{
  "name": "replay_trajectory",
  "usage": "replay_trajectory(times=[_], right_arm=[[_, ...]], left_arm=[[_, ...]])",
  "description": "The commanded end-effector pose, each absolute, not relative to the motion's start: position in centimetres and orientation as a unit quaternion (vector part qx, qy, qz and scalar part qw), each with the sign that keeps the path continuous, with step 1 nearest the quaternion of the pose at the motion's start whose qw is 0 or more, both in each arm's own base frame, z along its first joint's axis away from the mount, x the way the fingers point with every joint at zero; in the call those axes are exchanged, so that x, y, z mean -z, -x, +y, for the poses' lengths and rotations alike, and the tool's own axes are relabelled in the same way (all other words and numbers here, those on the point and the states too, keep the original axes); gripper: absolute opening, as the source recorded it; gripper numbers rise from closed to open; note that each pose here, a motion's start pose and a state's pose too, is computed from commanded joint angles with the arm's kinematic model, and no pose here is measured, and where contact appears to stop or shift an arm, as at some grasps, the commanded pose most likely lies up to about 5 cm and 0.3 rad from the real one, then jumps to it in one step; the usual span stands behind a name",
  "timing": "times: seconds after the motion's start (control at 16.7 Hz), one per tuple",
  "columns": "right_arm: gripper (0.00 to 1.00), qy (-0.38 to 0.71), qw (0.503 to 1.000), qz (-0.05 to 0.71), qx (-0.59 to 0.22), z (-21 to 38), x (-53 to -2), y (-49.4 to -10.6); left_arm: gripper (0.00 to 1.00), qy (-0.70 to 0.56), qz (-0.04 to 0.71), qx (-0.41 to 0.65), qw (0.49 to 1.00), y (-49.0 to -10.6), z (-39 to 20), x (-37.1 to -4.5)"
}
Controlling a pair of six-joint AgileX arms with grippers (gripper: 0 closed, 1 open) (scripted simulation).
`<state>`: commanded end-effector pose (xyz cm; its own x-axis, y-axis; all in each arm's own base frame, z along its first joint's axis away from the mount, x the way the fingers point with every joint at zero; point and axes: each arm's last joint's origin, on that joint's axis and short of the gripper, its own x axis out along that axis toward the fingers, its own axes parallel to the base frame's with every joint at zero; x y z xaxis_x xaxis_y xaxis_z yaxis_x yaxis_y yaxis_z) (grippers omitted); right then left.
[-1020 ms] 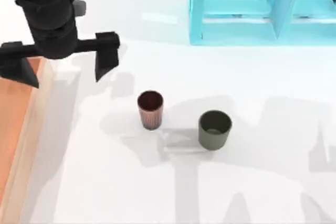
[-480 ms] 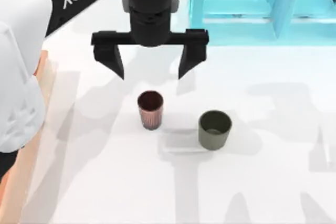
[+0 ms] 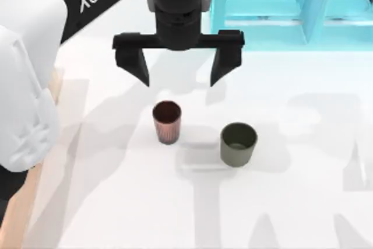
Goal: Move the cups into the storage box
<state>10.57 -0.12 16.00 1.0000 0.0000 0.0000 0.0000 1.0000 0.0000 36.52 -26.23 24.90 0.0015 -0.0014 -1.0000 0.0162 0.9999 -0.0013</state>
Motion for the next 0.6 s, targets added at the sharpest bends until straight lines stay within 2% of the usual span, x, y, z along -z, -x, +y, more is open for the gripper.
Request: replay_trajectory(times=[0.24, 0.6], right_arm=[[1.00, 0.000, 1.000, 0.000, 0.000, -0.1, -16.0, -10.6], [1.00, 0.000, 1.000, 0.000, 0.000, -0.1, -16.0, -10.6]], left_arm=[[1.00, -0.006, 0.707, 0.008, 0.707, -36.7, -26.5, -23.1], [1.00, -0.007, 0.707, 0.008, 0.707, -36.6, -26.5, -16.5]])
